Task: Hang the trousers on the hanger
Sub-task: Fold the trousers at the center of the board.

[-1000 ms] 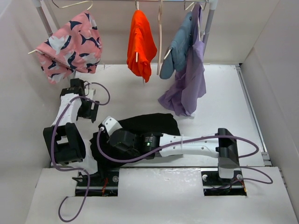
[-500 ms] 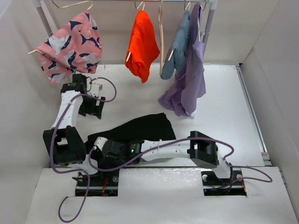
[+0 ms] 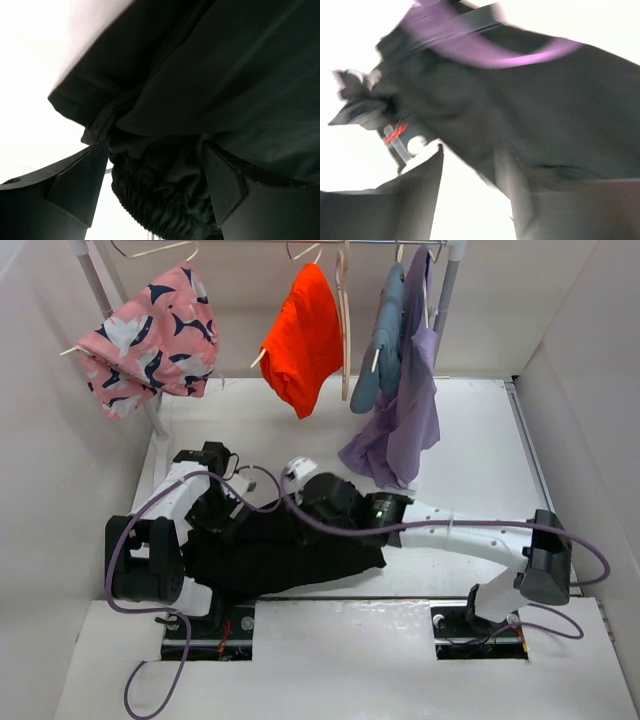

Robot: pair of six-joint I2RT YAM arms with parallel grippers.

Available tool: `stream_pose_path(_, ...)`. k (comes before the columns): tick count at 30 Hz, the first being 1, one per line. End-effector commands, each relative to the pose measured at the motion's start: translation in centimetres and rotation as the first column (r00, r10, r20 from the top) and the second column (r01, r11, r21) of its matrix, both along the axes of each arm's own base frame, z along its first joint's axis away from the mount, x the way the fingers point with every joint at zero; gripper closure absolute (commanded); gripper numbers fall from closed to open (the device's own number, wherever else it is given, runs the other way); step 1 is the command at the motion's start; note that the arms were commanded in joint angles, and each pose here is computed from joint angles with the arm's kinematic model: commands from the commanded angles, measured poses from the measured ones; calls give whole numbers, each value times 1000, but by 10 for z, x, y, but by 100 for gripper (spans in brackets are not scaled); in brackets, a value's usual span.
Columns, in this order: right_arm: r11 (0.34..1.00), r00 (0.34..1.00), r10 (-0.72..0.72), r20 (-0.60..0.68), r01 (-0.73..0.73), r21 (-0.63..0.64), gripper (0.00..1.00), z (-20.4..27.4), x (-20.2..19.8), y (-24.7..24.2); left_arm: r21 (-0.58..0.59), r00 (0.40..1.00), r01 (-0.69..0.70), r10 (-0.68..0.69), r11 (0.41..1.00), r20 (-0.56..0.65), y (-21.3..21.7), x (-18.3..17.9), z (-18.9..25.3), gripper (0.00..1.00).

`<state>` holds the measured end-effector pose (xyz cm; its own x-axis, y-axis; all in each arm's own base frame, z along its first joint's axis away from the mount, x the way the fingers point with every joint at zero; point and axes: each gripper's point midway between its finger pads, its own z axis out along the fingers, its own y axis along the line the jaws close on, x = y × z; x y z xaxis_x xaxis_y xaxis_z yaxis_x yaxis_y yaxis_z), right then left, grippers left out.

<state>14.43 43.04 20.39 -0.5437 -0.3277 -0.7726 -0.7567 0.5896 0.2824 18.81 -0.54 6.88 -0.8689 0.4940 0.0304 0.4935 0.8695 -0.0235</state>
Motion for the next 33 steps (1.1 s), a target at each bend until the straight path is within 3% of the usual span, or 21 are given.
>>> stream_pose_path(1,975,968,-223,-114,224,-2,62,-30,50,-31,112,999,30,-34,993,30,21,-5,2,28)
stream_pose_path(3,944,931,-328,-159,328,-31,78,-45,76,-44,149,998,39,-46,988,42,25,-6,1,28)
stream_pose_path(4,917,903,-398,-162,396,-51,92,-54,100,-57,159,998,41,-47,986,33,27,-9,-4,28)
stream_pose_path(6,869,853,-494,-170,476,-135,100,-89,120,-71,185,997,38,-48,982,52,30,-6,-8,28)
stream_pose_path(9,779,756,-624,-198,581,-234,100,-132,149,-97,210,995,39,-59,977,85,33,-5,-15,29)
stream_pose_path(14,619,574,-786,-232,726,-299,100,-160,185,-140,307,981,15,-74,952,180,50,5,-23,31)
stream_pose_path(18,550,515,-835,-193,786,-281,100,-151,211,-156,355,954,13,-118,935,276,58,29,-18,32)
stream_pose_path(21,506,481,-862,-159,822,-262,100,-140,229,-166,399,907,-34,-139,916,397,63,67,0,32)
stream_pose_path(22,517,494,-856,-151,817,-257,100,-136,231,-165,397,884,-59,-137,916,447,61,86,11,32)
stream_pose_path(26,566,557,-824,-105,798,-206,100,-105,235,-163,380,861,-74,-133,922,491,57,108,35,32)
stream_pose_path(29,637,639,-768,-48,755,-155,100,-72,210,-149,369,865,-47,-147,928,480,56,90,42,32)
stream_pose_path(31,676,681,-732,-15,724,-137,100,-60,192,-140,357,875,-19,-157,934,458,55,75,41,27)
stream_pose_path(33,730,739,-673,-6,664,-164,100,-59,154,-129,350,886,-4,-159,937,435,56,54,47,26)
